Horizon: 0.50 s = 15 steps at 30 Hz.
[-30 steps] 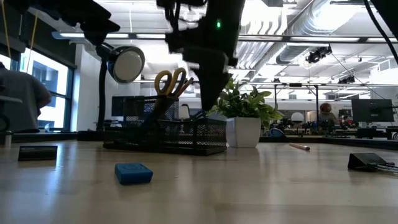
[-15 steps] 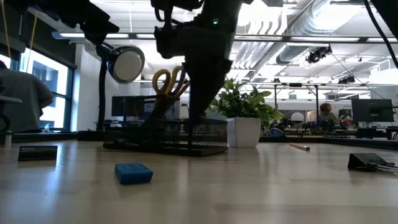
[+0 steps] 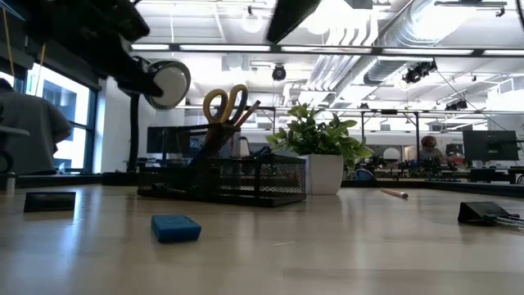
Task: Pick and place office supplies into organizer
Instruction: Adjust the black desk organizer
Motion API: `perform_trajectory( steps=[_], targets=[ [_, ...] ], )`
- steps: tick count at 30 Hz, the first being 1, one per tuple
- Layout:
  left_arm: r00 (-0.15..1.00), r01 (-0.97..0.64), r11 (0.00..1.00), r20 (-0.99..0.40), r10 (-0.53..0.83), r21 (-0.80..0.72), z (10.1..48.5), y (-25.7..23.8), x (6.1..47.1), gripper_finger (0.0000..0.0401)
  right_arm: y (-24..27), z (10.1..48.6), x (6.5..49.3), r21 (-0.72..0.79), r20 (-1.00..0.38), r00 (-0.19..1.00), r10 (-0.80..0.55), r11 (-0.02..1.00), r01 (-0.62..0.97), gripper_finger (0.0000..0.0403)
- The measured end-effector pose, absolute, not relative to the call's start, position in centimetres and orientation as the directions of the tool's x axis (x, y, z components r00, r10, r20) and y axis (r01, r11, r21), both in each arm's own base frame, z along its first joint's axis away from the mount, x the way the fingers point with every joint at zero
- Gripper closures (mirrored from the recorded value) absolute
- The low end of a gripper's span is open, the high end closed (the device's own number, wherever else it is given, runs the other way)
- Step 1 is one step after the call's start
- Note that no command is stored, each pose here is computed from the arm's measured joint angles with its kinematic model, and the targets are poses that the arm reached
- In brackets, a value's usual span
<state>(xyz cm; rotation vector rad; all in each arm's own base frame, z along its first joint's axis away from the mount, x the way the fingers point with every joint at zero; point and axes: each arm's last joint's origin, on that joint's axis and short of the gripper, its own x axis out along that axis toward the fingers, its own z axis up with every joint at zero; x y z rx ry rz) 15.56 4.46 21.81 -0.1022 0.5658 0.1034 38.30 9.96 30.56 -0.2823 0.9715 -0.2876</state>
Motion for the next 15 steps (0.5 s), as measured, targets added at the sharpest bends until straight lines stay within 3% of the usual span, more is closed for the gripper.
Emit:
perform_trajectory(
  steps=[3,9,15],
  targets=[
    [0.855,-0.198,0.98,-0.491,0.166,-0.013,22.0,5.1,16.6,0.0236,8.6,31.9,34.8,-0.328,-0.743,0.548,-0.384,0.923,0.202,0.0325],
    [0.803,-0.419,0.907,-0.445,0.398,0.055,21.5,6.4,18.5,0.0236,5.8,28.9,28.3,-0.18,-0.713,0.595,-0.37,0.918,0.354,0.0325],
    [0.817,-0.325,0.942,-0.478,0.322,0.079,19.8,6.8,20.4,0.0236,3.6,26.0,24.4,-0.088,-0.645,0.648,-0.406,0.881,0.464,0.0325]
  ],
)
